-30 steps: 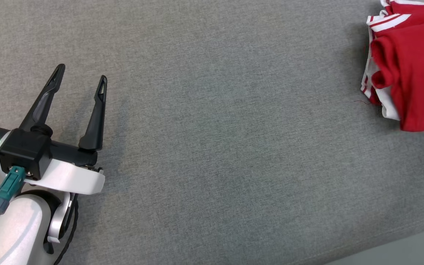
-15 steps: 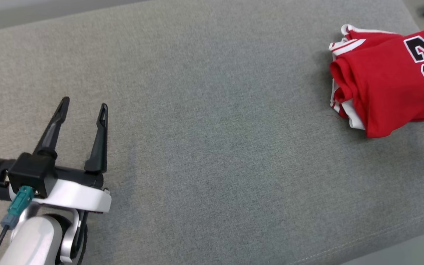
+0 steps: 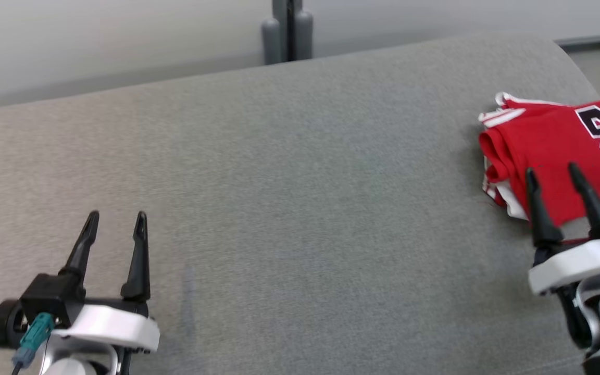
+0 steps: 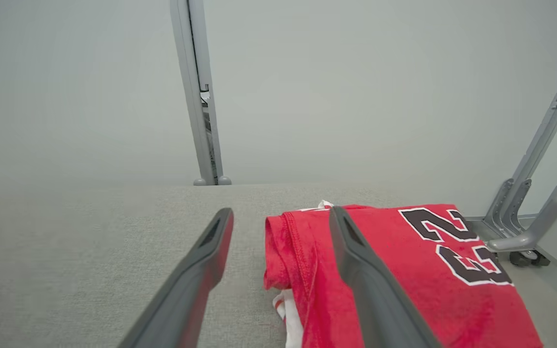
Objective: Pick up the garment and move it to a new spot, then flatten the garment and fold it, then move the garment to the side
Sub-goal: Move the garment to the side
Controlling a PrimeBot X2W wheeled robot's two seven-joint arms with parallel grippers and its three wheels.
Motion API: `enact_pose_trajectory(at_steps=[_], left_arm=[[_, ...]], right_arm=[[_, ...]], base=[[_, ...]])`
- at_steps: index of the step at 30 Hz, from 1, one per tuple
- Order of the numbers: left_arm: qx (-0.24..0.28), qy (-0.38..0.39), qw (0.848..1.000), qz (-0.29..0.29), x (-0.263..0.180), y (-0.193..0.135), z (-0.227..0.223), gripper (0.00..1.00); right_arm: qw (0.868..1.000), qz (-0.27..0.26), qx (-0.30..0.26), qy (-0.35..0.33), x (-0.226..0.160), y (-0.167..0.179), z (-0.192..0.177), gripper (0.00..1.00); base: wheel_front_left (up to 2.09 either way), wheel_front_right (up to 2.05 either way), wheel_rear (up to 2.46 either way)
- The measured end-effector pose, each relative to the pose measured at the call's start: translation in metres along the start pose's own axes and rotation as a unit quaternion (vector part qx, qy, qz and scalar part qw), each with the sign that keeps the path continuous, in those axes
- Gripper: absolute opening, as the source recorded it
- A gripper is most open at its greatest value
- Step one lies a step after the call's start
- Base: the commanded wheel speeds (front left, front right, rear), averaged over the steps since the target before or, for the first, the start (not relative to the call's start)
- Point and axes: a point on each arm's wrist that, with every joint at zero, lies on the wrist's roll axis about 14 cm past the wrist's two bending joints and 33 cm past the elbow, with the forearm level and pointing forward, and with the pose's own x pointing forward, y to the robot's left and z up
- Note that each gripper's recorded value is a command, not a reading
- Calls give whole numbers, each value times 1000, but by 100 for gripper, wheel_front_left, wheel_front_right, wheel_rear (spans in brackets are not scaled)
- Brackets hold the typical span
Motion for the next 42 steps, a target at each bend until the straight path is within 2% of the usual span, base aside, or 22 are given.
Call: enact_pose_trajectory(at_steps=[5,14,31,42], left_arm=[[5,7,998,60,-33,33,-2,100],[13,-5,993,121,-80,63,10,100],[23,0,993,115,-112,59,13,100],[27,6,992,120,-118,59,14,100]], right_arm=[[999,39,10,-13,-9,41,12,100],[997,70,25,-13,-37,76,23,100],[998,55,25,-3,-78,67,25,100],[998,51,26,-11,-83,65,30,100]], base=[[0,0,0],[0,0,0],[0,0,0],[0,0,0]])
